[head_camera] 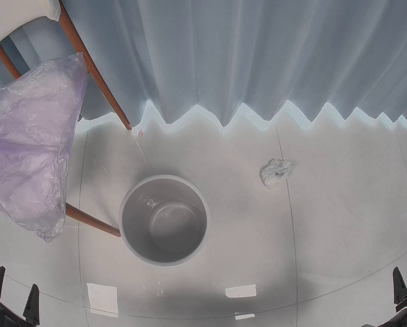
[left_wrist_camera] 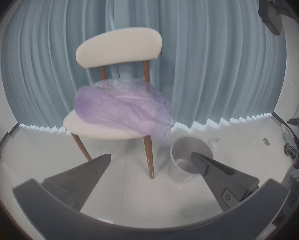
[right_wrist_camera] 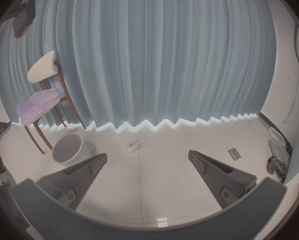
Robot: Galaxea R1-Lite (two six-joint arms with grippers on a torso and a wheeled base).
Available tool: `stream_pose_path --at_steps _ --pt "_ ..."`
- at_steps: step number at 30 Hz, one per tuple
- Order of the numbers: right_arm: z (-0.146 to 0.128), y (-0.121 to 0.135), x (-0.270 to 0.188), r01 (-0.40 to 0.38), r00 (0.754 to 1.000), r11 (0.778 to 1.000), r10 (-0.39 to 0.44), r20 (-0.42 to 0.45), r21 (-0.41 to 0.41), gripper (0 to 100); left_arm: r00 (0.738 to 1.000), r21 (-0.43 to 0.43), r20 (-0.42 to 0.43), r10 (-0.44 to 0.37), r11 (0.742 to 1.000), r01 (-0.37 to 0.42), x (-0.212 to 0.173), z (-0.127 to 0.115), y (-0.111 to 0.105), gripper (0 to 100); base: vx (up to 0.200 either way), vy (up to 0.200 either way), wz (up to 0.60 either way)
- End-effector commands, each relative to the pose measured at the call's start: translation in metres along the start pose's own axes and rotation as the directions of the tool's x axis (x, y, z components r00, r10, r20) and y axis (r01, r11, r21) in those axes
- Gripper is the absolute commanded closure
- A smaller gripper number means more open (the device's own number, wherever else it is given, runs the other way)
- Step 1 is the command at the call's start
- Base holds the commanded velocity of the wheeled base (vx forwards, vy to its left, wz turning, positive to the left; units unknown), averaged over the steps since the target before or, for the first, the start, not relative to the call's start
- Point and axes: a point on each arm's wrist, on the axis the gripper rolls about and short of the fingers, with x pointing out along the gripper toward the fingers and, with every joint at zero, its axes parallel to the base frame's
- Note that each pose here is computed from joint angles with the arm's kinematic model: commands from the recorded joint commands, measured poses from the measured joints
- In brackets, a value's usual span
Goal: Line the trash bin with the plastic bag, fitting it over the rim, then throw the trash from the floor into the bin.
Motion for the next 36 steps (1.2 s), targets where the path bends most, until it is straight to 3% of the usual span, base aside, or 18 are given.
stream_pose_path --at_steps 1,4,20,23,27,33,36 --pt "-0.005 0.000 0.000 0.001 1.000 1.000 -0.001 0.001 0.000 0 0.979 0.001 0.199 0.048 0.999 -0.049 -0.002 0.016 0.001 0 0.000 0.000 0.00" --pt "-0.005 0.000 0.000 0.001 1.000 1.000 -0.001 0.001 0.000 0 0.973 0.036 0.216 0.078 0.996 -0.087 -0.003 0.017 0.002 0 0.000 0.000 0.00" --pt "-0.005 0.000 0.000 0.001 1.000 1.000 -0.001 0.001 0.000 0 0.969 0.142 0.239 0.066 0.985 -0.102 -0.003 0.020 0.002 0 0.000 0.000 0.00" --pt "-0.005 0.000 0.000 0.001 1.000 1.000 -0.001 0.001 0.000 0 0.968 0.141 0.243 0.066 0.985 -0.102 -0.003 0.020 0.002 0 0.000 0.000 0.00" --pt "-0.005 0.000 0.000 0.001 1.000 1.000 -0.001 0.001 0.000 0 0.965 0.067 0.252 0.072 0.994 -0.092 -0.003 0.021 0.002 0 0.000 0.000 0.00" --pt "-0.005 0.000 0.000 -0.001 1.000 1.000 0.001 0.001 0.000 0 0.932 0.058 0.355 0.077 0.993 -0.104 -0.007 0.032 0.002 0 0.000 0.000 0.00" --pt "-0.005 0.000 0.000 0.001 1.000 1.000 -0.001 0.001 0.000 0 0.919 0.099 0.385 0.083 0.986 -0.131 -0.008 0.035 0.002 0 0.000 0.000 0.00"
